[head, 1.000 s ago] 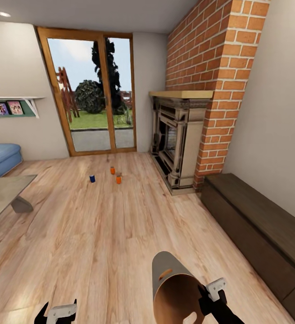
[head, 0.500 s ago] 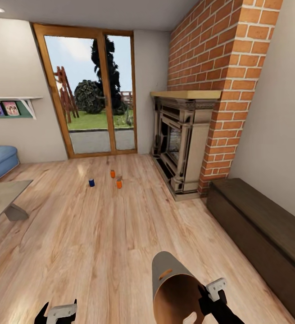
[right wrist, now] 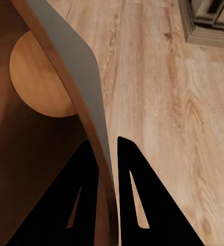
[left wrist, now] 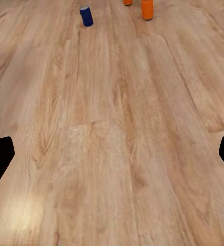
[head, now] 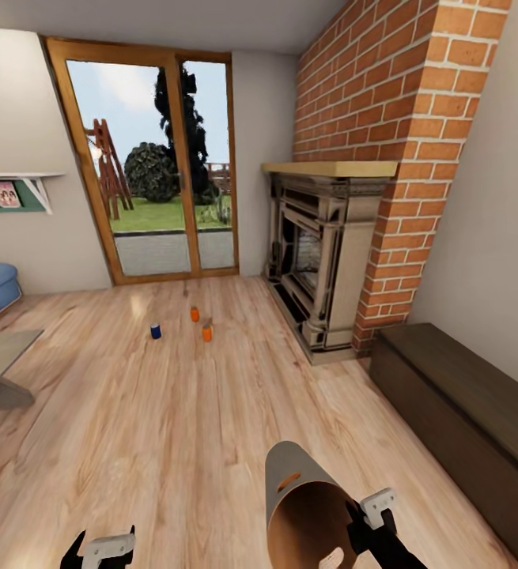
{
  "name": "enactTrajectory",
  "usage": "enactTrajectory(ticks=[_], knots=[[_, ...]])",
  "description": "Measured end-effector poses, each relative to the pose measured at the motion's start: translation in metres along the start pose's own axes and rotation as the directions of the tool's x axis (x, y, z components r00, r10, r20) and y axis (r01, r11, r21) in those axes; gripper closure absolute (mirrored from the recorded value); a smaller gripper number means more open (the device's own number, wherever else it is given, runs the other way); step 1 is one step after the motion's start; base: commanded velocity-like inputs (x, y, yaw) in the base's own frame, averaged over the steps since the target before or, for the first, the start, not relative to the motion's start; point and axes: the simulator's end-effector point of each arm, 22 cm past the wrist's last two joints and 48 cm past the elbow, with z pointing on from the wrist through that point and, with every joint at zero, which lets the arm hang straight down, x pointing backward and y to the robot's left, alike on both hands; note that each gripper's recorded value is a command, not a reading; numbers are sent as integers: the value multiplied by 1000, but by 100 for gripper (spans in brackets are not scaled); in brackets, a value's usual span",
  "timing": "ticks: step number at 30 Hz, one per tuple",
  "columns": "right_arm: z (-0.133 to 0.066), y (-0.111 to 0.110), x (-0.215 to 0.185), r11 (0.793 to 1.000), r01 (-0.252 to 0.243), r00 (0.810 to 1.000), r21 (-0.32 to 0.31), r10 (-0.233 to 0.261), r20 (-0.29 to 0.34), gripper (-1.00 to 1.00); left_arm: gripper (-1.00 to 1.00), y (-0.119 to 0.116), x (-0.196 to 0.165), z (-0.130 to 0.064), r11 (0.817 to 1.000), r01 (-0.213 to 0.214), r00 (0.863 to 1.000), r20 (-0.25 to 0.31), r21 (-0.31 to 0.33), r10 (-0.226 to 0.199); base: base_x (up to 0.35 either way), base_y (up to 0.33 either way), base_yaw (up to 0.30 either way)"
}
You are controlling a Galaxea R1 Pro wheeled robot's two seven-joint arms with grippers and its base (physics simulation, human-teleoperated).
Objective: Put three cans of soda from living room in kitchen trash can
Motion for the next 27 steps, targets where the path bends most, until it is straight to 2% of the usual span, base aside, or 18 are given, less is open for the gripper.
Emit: enactTrajectory(ticks=[10, 19, 27], knots=[[0, 1, -3, 1000, 0, 1000, 0, 0, 6, 100, -100, 0, -1, 0, 1000, 1, 1000, 3, 0, -1, 321, 93, -50], [-1, 0, -7, 1000, 1, 1000, 2, -2, 15, 100, -100, 1, 8, -3, 1000, -2, 1000, -17, -3, 2, 321, 93, -106], [-1, 0, -8, 1000, 3, 1000, 1, -3, 16, 100, -100, 1, 8, -3, 1000, -1, 1000, -17, -3, 1, 321, 93, -13]])
